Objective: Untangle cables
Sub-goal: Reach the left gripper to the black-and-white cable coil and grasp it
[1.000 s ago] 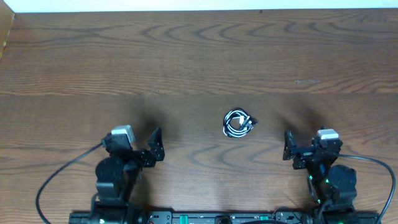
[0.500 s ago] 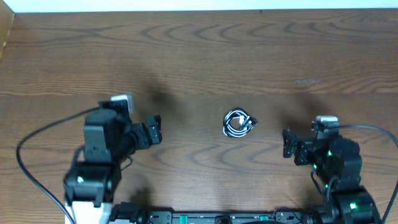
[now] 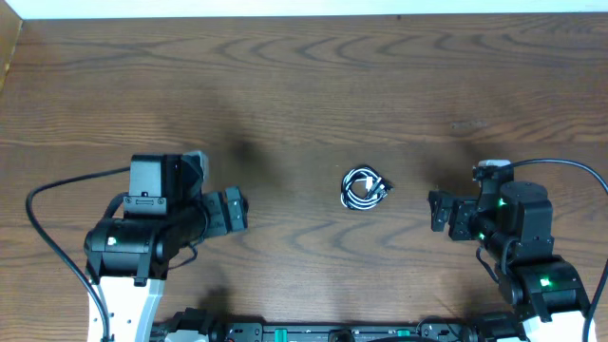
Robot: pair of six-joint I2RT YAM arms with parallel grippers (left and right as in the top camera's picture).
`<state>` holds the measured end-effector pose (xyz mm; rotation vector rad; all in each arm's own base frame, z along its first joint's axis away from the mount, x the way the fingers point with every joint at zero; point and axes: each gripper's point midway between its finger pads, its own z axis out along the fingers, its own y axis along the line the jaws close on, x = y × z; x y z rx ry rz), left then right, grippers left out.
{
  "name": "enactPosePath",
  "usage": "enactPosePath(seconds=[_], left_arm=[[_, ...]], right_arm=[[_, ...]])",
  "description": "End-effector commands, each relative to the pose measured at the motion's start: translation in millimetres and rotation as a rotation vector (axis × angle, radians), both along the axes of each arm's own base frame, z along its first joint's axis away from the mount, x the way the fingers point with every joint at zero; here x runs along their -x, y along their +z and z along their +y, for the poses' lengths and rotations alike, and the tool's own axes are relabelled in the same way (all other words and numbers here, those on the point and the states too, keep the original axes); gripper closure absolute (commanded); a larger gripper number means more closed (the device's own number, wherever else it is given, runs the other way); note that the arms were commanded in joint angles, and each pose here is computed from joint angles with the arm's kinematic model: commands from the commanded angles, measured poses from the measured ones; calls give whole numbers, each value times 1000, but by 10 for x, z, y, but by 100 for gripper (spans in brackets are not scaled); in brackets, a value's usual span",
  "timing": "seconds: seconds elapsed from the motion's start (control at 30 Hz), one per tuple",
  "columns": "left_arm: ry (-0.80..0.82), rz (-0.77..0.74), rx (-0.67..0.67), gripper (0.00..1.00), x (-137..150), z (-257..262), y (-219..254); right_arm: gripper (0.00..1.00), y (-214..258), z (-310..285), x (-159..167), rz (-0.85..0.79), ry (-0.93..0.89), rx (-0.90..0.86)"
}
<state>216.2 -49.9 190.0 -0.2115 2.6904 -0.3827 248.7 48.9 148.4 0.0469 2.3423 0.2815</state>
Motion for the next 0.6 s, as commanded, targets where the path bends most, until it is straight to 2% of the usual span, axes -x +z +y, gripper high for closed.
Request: enactPosePath(seconds=[0.0,0.2,0.33,0.47,0.57], left_arm=[[-71,-115,127,2,-200,-237,238],[-143,-292,183,0,-568,-430,503],[-258,-286,156,1,-660,-662,390],[-323,-220,21,1,-757,-847,48],[-383,-195,-21,1,-828,-1086,-157]], right_arm=[[1,203,154,-57,-53,50,-77],[1,249,217,-74,-70,77,-102],[1,249,223,-70,-69,80,-105],[1,252,236,-67,-66,78,-119],[1,252,241,-65,-65,78,-124]])
